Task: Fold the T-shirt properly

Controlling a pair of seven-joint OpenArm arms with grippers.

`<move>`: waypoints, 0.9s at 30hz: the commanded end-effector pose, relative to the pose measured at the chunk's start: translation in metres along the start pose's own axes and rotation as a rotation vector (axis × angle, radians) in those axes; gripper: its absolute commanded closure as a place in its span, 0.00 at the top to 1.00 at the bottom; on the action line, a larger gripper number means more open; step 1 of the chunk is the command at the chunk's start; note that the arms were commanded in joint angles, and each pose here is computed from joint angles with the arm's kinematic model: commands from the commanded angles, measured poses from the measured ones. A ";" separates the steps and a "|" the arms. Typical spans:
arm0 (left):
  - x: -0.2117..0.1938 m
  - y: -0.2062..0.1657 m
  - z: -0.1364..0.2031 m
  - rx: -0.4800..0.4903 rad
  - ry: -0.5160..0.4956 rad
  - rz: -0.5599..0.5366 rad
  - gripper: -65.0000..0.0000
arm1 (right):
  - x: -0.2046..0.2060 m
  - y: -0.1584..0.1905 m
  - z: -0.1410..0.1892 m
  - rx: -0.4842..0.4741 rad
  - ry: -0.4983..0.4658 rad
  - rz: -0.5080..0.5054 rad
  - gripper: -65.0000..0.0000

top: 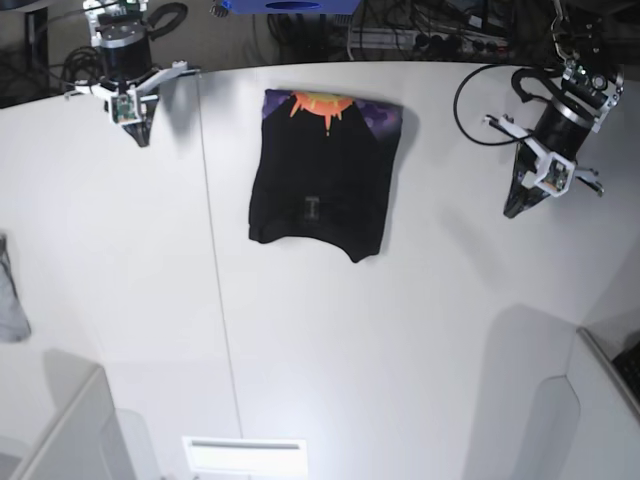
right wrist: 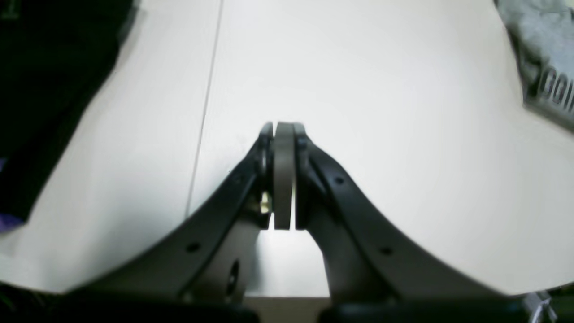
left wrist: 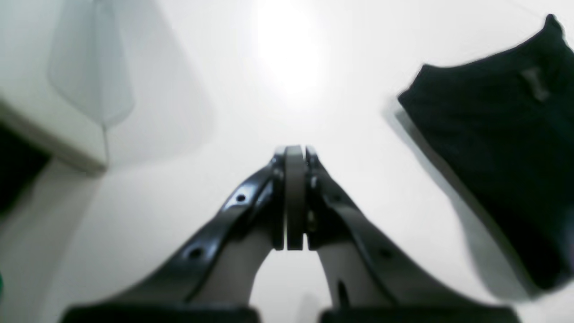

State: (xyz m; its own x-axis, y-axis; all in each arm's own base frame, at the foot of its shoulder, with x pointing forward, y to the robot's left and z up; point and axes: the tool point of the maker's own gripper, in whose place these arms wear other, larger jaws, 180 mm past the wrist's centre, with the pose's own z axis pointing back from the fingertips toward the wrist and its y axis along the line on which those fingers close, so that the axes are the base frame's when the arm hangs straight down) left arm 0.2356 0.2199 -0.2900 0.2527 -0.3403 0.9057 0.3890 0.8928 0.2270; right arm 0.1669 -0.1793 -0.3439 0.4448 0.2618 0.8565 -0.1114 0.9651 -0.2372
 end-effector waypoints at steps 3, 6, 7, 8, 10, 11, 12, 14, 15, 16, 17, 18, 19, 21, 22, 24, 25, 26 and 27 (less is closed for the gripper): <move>0.001 0.003 0.023 0.014 -0.046 0.039 0.00 | 0.008 -0.004 0.012 0.039 -0.063 0.072 0.00; -0.015 -0.002 0.041 0.014 -0.032 0.082 0.00 | 0.001 -0.005 0.022 0.080 -0.047 0.122 0.00; -0.022 -0.003 0.048 0.023 -0.027 0.103 0.00 | -0.003 -0.005 0.025 0.091 -0.035 0.134 0.00; -0.033 -0.004 0.057 0.035 -0.014 0.130 0.00 | -0.009 -0.006 0.029 0.104 -0.013 0.147 0.00; -0.057 -0.005 0.075 0.073 0.005 0.197 0.00 | -0.021 -0.005 0.039 0.128 0.029 0.167 0.00; -0.070 -0.007 0.084 0.089 0.018 0.232 0.00 | -0.027 -0.004 0.045 0.138 0.052 0.168 0.00; -0.084 -0.009 0.094 0.106 0.036 0.267 0.00 | -0.034 -0.002 0.052 0.147 0.078 0.167 0.00; -0.109 -0.015 0.112 0.140 0.062 0.336 0.00 | -0.046 0.002 0.065 0.165 0.125 0.162 0.00; -0.120 -0.018 0.121 0.157 0.076 0.366 0.00 | -0.054 0.002 0.071 0.171 0.153 0.163 0.00; -0.129 -0.021 0.128 0.174 0.087 0.391 0.00 | -0.061 0.002 0.075 0.175 0.175 0.165 0.00; -0.137 -0.024 0.136 0.191 0.098 0.415 0.00 | -0.067 0.002 0.079 0.176 0.195 0.168 0.00; -0.145 -0.027 0.143 0.204 0.113 0.434 0.00 | -0.075 0.001 0.083 0.179 0.220 0.171 0.00; -0.152 -0.030 0.150 0.216 0.127 0.452 0.00 | -0.084 0.001 0.088 0.182 0.246 0.174 0.00; -0.167 -0.035 0.166 0.235 0.163 0.481 0.00 | -0.106 -0.001 0.100 0.188 0.315 0.184 0.00; -0.174 -0.037 0.172 0.246 0.179 0.494 0.00 | -0.116 -0.002 0.105 0.188 0.350 0.188 0.00; -0.190 -0.040 0.184 0.273 0.213 0.525 0.00 | -0.138 -0.005 0.114 0.185 0.436 0.196 0.00; -0.198 -0.042 0.190 0.285 0.231 0.540 0.00 | -0.147 -0.002 0.118 0.195 0.472 0.196 0.00; -0.206 -0.044 0.195 0.298 0.246 0.556 0.00 | -0.157 0.001 0.123 0.211 0.507 0.203 0.00; -0.213 -0.047 0.199 0.304 0.263 0.572 0.00 | -0.164 0.005 0.125 0.223 0.531 0.206 0.00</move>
State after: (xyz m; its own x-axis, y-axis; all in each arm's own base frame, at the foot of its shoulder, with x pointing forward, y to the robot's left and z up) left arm -0.0129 0.3060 -0.4311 0.5858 0.1829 0.7896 -0.1275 0.9829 -0.1331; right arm -0.0201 -0.2168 -0.4339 0.7865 0.4461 0.4272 -0.3911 0.8950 -0.2145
